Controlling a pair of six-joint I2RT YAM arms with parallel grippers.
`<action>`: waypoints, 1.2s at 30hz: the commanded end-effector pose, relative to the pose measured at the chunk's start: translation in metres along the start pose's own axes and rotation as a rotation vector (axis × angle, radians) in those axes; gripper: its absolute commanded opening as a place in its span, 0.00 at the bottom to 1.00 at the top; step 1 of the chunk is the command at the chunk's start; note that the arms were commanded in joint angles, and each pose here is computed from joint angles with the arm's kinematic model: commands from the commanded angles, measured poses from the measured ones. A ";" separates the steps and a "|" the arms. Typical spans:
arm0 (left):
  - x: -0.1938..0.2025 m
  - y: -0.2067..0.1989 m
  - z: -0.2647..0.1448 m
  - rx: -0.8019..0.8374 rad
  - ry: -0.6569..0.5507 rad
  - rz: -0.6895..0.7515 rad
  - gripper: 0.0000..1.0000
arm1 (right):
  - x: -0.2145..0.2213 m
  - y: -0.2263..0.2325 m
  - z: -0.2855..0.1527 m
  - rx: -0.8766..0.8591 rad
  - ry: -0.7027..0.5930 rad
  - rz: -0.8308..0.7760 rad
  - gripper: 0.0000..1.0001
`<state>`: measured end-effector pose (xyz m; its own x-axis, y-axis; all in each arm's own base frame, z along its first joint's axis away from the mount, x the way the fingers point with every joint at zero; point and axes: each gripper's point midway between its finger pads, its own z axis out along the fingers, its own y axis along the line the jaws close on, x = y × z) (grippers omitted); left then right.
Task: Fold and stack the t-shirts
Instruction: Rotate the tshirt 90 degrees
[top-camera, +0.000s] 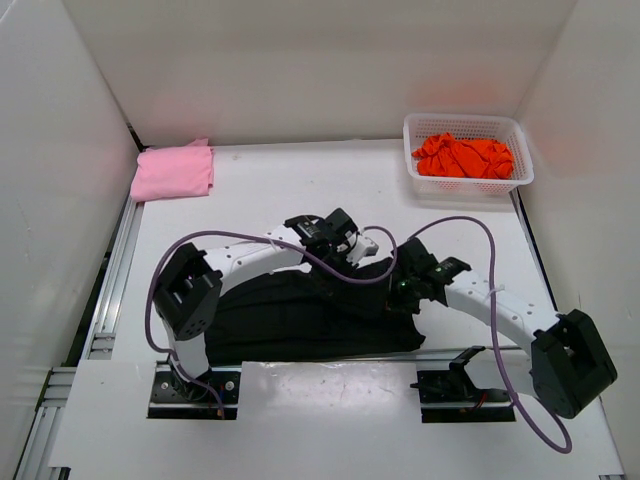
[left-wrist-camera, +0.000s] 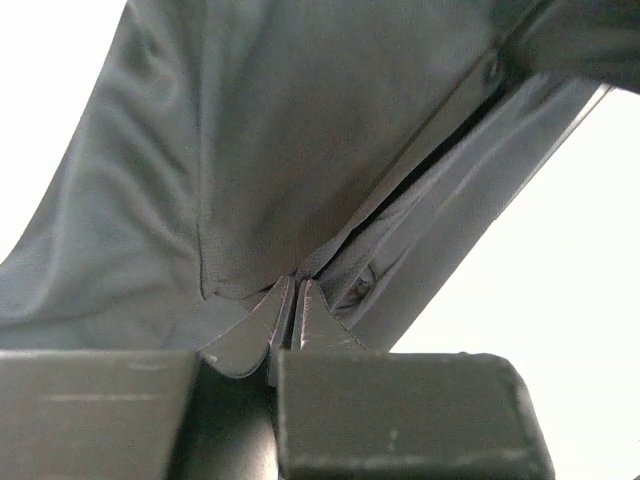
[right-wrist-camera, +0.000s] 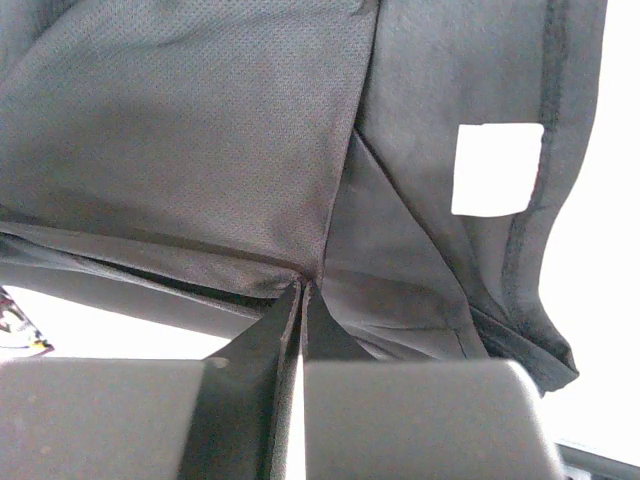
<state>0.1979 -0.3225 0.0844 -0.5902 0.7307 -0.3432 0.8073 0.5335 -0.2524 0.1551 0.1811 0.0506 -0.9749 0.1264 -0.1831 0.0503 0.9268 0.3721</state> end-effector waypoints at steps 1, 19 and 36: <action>0.018 -0.010 0.002 0.032 0.039 0.009 0.10 | 0.009 -0.012 -0.001 0.059 0.009 -0.001 0.00; 0.052 -0.013 0.022 0.068 0.123 -0.008 0.39 | 0.021 -0.009 -0.003 -0.043 0.014 -0.178 0.23; 0.078 -0.033 -0.032 0.123 0.120 -0.026 0.52 | -0.040 0.077 0.013 -0.302 -0.096 -0.257 0.00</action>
<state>0.1197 -0.2749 0.0550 -0.5767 0.8053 -0.1373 0.7896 0.5063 -0.3466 0.1742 0.2163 0.0501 -0.9521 -0.0224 -0.3051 -0.1721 0.8638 0.4736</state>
